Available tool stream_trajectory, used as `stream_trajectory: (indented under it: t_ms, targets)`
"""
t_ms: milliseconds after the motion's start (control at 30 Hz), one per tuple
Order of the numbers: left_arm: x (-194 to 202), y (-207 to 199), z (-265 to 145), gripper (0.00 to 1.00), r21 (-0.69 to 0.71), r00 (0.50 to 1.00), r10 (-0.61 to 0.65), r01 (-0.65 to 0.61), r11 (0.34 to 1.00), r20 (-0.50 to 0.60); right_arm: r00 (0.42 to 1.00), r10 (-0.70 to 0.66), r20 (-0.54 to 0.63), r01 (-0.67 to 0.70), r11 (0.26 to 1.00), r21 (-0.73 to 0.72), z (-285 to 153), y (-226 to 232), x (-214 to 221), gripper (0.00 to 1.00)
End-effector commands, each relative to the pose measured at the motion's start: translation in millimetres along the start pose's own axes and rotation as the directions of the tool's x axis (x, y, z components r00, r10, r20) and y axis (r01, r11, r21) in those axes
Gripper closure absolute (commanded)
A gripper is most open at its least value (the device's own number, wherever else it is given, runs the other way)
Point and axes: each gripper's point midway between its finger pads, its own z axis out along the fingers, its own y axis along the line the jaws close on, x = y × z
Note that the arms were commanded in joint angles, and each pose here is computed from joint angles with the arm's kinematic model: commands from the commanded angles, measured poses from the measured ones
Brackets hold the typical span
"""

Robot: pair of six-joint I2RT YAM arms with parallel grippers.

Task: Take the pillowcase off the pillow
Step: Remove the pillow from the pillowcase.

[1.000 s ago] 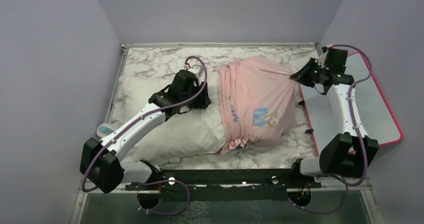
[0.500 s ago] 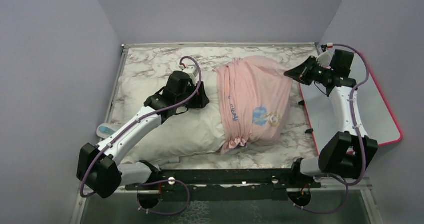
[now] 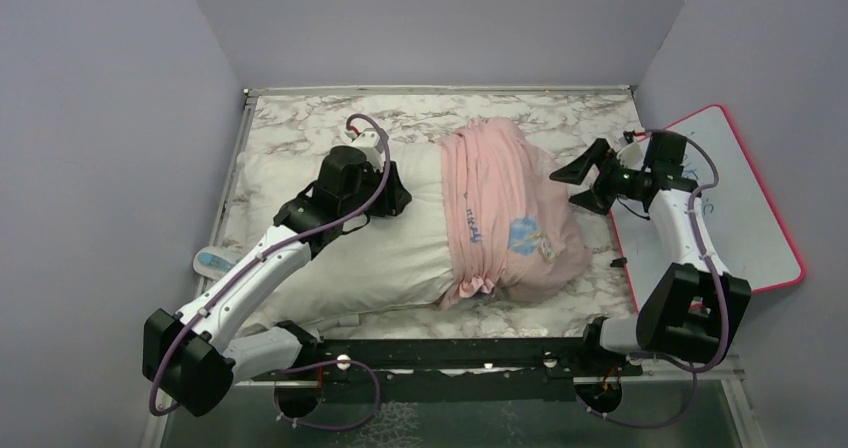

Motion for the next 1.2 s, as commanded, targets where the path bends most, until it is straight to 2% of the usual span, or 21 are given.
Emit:
stream_trajectory:
  t_ms: [0, 67, 133, 233, 300, 400, 567, 600, 700, 767, 867, 900, 1033, 1167]
  targets:
    - [-5, 17, -11, 0.49, -0.086, 0.999, 0.023, -0.021, 0.996, 0.024, 0.999, -0.01, 0.048, 0.002, 0.984, 0.176, -21, -19, 13, 0.0]
    - [-22, 11, -19, 0.39, -0.069, 0.996, -0.037, 0.043, 0.997, 0.076, 0.997, -0.008, 0.079, -0.013, 0.966, 0.257, -33, -28, 21, 0.0]
    - [-39, -4, -30, 0.32, 0.013, 0.984, -0.092, 0.091, 0.996, 0.153, 0.995, 0.008, 0.099, -0.04, 0.947, 0.318, -43, -36, 32, 0.0]
    - [-52, -20, -41, 0.23, 0.107, 0.971, -0.126, 0.106, 0.989, 0.204, 0.995, 0.061, 0.08, -0.085, 0.939, 0.333, -50, -40, 58, 0.0]
    - [-52, -24, -43, 0.19, 0.123, 0.978, -0.114, 0.093, 0.988, 0.176, 0.994, 0.101, 0.039, -0.108, 0.95, 0.293, -49, -36, 78, 0.0]
    - [-46, -35, -47, 0.19, 0.17, 0.993, -0.087, 0.073, 0.983, 0.081, 0.981, 0.196, -0.004, -0.188, 0.944, 0.272, -45, -42, 107, 0.0]
    - [-11, -70, -60, 0.17, 0.392, 0.995, -0.017, 0.054, 0.918, -0.097, 0.945, 0.313, -0.089, -0.291, 0.935, 0.2, -32, -47, 144, 0.03]
    - [-2, -73, -62, 0.16, 0.419, 0.991, -0.005, 0.06, 0.906, -0.133, 0.94, 0.323, -0.105, -0.306, 0.939, 0.156, -29, -43, 147, 0.06]
    - [29, -77, -68, 0.15, 0.447, 0.97, -0.002, 0.113, 0.887, -0.243, 0.937, 0.326, -0.126, -0.33, 0.944, -0.019, -16, -28, 140, 0.26]
    - [46, -83, -74, 0.15, 0.457, 0.959, -0.002, 0.136, 0.879, -0.282, 0.942, 0.315, -0.117, -0.326, 0.941, -0.094, -10, -18, 126, 0.49]
    - [76, -101, -84, 0.15, 0.472, 0.94, 0.03, 0.143, 0.87, -0.341, 0.956, 0.285, -0.072, -0.292, 0.948, -0.126, -5, -9, 101, 0.8]
    - [87, -104, -86, 0.15, 0.452, 0.93, 0.038, 0.142, 0.881, -0.366, 0.961, 0.272, -0.054, -0.277, 0.951, -0.135, -4, -5, 93, 0.86]
    - [118, -113, -89, 0.16, 0.338, 0.916, 0.063, 0.082, 0.938, -0.397, 0.974, 0.225, -0.002, -0.223, 0.964, -0.147, 0, 7, 69, 0.87]
    - [135, -116, -95, 0.17, 0.218, 0.924, -0.031, 0.122, 0.968, -0.382, 0.978, 0.206, 0.046, -0.199, 0.972, -0.122, 1, 7, 57, 0.87]
